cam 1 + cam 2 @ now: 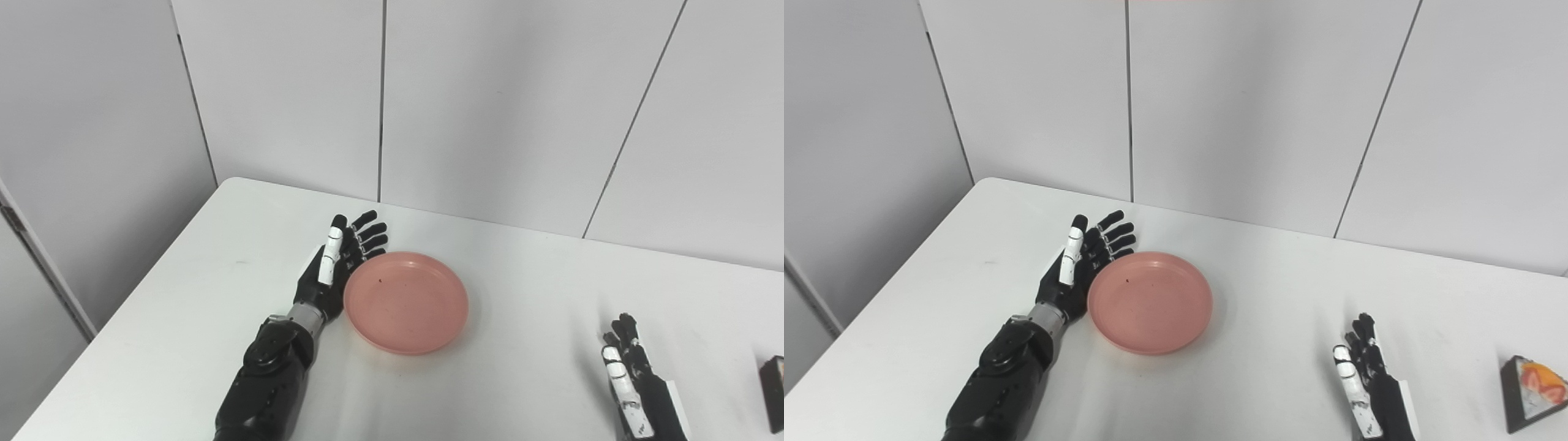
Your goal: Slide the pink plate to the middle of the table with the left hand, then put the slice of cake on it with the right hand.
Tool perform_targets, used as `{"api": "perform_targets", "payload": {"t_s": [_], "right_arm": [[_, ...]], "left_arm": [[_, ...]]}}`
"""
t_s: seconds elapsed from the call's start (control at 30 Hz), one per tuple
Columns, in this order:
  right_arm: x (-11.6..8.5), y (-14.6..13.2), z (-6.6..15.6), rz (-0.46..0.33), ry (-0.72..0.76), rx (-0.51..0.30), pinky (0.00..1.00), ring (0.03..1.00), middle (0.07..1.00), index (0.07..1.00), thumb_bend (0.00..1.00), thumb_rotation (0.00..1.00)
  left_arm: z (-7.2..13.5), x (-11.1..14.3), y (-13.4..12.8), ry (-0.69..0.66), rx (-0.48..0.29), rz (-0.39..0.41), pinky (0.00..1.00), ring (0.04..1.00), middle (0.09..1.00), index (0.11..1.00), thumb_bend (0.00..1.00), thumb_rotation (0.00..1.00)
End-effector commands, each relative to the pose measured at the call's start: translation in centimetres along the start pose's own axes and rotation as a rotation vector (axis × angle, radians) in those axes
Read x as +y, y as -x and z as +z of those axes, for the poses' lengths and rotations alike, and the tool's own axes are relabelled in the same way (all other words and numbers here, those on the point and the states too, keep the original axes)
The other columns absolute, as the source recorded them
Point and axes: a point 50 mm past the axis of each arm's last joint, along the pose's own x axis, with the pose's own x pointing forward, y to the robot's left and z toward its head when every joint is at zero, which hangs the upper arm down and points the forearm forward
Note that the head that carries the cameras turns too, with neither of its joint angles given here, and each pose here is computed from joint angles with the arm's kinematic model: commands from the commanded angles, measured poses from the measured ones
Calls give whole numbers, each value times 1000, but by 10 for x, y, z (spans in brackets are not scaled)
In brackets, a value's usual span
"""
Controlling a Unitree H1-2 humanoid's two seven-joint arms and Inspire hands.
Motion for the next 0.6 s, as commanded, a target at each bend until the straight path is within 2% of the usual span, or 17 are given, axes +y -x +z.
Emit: {"api": "perform_targets", "payload": {"t_s": [0.0,0.13,0.23,0.33,0.57], "right_arm": [[2,-7,11,2,14,-96,1000,1000,1000,1000,442,734],[2,-8,7,2,7,-100,1000,1000,1000,1000,473,734],[4,-9,3,-2,1,-98,1000,1000,1000,1000,529,748],[4,-8,5,-10,16,-106,1000,1000,1000,1000,531,750],[6,-13,6,-44,38,-123,1000,988,995,1000,602,769]], "left_arm": [[-21,-9,12,32,53,33,854,851,842,845,815,999],[-23,-20,19,10,73,4,878,877,864,867,809,1000],[-24,-29,27,5,77,-27,923,909,896,897,766,1000],[-23,-35,33,0,78,-49,937,921,908,906,763,1000],[-28,-57,48,17,53,-54,965,946,943,947,733,1000]]}}
